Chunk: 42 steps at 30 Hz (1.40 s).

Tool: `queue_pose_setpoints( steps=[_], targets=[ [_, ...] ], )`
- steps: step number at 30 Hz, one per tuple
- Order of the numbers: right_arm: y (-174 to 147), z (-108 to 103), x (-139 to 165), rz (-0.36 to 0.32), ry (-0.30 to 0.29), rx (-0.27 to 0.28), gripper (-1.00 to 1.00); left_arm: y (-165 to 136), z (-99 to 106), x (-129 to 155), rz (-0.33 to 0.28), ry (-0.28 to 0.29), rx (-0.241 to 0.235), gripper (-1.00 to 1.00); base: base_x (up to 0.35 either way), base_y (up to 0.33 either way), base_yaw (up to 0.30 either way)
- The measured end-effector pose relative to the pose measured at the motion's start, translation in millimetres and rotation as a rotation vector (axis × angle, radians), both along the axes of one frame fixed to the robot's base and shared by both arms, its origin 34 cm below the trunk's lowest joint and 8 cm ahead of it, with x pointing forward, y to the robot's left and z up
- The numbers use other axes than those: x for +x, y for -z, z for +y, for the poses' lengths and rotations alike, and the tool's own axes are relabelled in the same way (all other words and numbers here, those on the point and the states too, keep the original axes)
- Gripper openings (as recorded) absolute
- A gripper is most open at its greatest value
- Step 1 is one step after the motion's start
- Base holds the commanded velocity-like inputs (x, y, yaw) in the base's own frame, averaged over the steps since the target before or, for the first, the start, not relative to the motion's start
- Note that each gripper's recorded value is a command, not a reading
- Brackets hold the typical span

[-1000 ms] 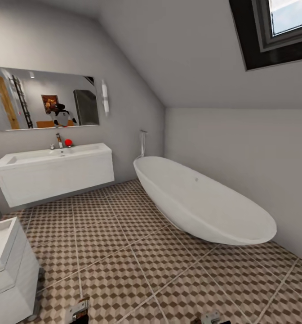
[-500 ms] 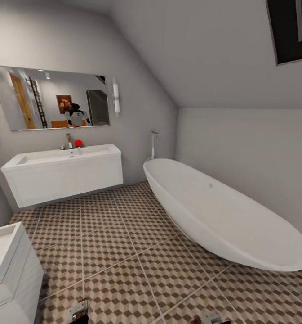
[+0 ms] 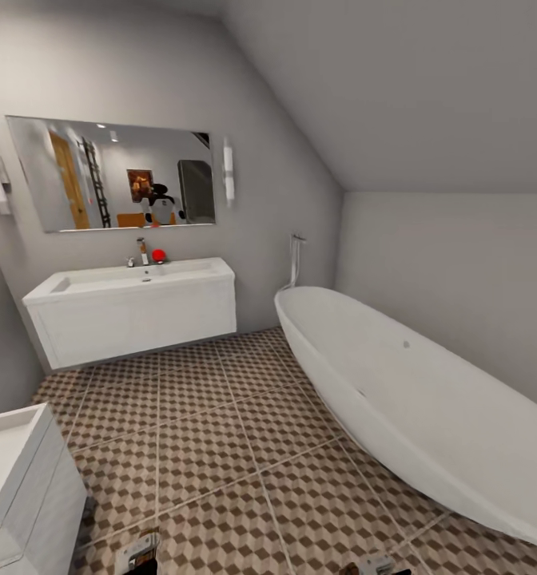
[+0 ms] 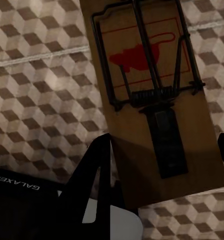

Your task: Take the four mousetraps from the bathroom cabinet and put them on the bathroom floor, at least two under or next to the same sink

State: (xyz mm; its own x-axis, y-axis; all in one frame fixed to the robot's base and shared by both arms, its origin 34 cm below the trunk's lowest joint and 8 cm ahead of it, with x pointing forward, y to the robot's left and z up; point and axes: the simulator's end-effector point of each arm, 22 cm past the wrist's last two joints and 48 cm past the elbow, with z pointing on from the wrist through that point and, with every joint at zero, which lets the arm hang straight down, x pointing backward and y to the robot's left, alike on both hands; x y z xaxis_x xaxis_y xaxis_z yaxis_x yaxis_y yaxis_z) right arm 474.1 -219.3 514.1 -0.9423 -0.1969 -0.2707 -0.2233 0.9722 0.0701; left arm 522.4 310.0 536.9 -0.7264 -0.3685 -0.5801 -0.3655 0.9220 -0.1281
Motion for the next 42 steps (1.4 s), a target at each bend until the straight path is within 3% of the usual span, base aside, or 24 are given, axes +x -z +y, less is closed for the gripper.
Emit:
queue_pose_setpoints(
  steps=[7,34,42],
  targets=[
    [-0.1,-1.3,0.2,0.000,0.013,0.004,-1.00,-0.1,0.0,0.1,0.000,0.000,0.000,-1.00,0.323,0.000,0.200],
    [-0.1,0.5,-0.3,0.003,0.013,0.007,-1.00,-0.1,-0.4,0.3,-0.001,0.001,-0.001,-1.00,0.323,0.000,0.048],
    [-0.1,0.0,0.1,0.001,0.014,0.007,-1.00,-0.1,-0.1,0.2,-0.001,0.001,-0.001,-1.00,0.323,0.000,0.254]
  ],
)
